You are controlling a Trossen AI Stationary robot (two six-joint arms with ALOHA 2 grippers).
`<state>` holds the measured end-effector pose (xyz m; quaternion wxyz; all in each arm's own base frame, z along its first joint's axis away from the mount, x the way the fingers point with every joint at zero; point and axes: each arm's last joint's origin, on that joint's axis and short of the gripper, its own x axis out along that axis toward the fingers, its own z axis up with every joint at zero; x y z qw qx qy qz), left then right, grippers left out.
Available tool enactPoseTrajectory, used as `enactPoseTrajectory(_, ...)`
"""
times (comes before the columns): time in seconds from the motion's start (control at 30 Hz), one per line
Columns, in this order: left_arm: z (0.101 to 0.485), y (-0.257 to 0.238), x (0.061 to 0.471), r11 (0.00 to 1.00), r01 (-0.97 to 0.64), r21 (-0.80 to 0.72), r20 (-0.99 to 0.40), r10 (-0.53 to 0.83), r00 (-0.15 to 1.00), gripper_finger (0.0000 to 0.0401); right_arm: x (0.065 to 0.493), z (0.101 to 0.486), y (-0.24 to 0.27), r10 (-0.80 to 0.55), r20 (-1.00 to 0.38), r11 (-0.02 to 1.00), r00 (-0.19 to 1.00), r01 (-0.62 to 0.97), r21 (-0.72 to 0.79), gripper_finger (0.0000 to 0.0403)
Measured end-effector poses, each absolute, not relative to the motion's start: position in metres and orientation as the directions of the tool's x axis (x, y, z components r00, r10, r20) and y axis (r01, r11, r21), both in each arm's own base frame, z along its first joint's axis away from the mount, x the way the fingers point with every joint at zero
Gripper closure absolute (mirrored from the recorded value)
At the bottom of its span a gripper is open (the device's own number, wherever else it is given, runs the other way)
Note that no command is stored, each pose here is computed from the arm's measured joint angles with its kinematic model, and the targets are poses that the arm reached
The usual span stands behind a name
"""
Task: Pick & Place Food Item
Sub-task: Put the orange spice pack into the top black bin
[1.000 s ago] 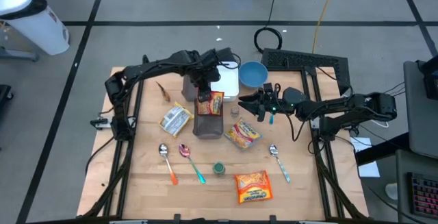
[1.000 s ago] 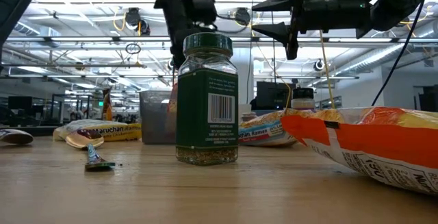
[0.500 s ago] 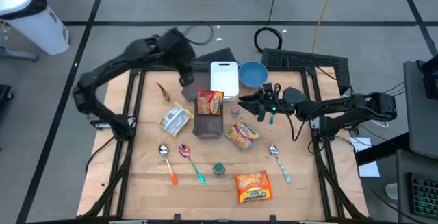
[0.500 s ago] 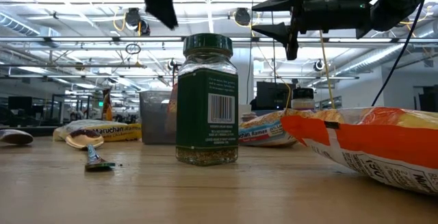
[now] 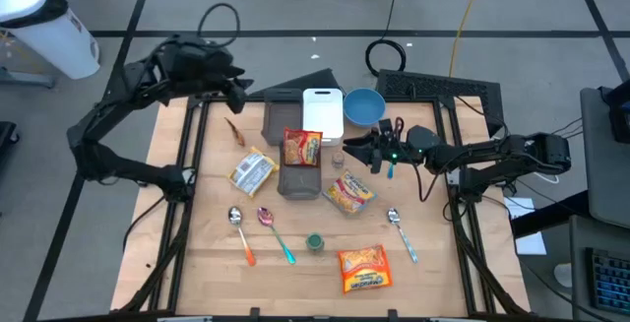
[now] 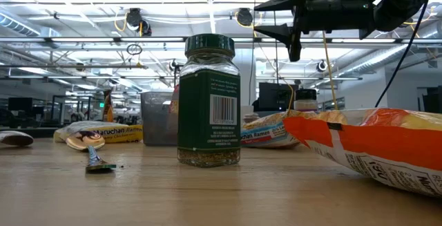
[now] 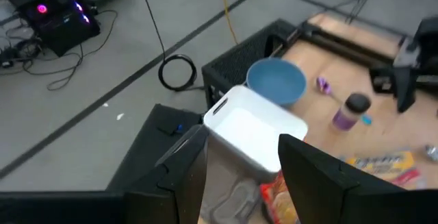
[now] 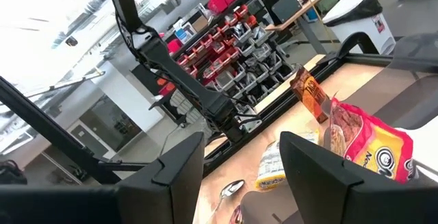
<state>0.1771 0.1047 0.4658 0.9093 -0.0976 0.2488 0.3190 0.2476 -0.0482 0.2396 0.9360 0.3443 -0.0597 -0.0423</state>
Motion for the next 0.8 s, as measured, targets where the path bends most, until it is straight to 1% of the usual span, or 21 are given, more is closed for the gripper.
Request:
enactPoseTrajectory(0.17, 0.469, 0.106, 0.179, 0.763, -0.643, -0.067, -0.478, 0.541, 0.692, 0.0215, 0.248, 0.24, -0.048, -0.117, 0.083, 0.74, 0.99, 0.032, 0.672, 0.0218)
enactPoseTrajectory(0.27, 0.475, 0.108, 0.182, 0.761, -0.643, -0.082, -0.421, 0.559, 0.715, 0.0215, 0.248, 0.239, -0.048, -0.115, 0.081, 0.739, 0.99, 0.031, 0.673, 0.0218)
enactPoseTrajectory(0.33, 0.474, 0.111, 0.187, 0.757, -0.646, -0.098, -0.411, 0.561, 0.719, 0.0215, 0.248, 0.239, -0.046, -0.109, 0.072, 0.738, 0.991, 0.032, 0.674, 0.0218)
enactPoseTrajectory(0.53, 0.465, 0.115, 0.197, 0.741, -0.646, -0.183, -0.471, 0.511, 0.72, 0.0215, 0.25, 0.237, -0.035, -0.064, 0.056, 0.737, 0.996, 0.009, 0.676, 0.0218)
enactPoseTrajectory(0.7, 0.457, 0.108, 0.195, 0.68, -0.682, -0.271, -0.55, 0.472, 0.689, 0.0215, 0.251, 0.236, -0.024, -0.021, 0.05, 0.741, 0.999, -0.018, 0.672, 0.0218)
enactPoseTrajectory(0.8, 0.454, 0.099, 0.189, 0.623, -0.718, -0.31, -0.6, 0.458, 0.656, 0.0215, 0.251, 0.237, -0.022, -0.015, 0.053, 0.754, 0.999, -0.023, 0.656, 0.0218)
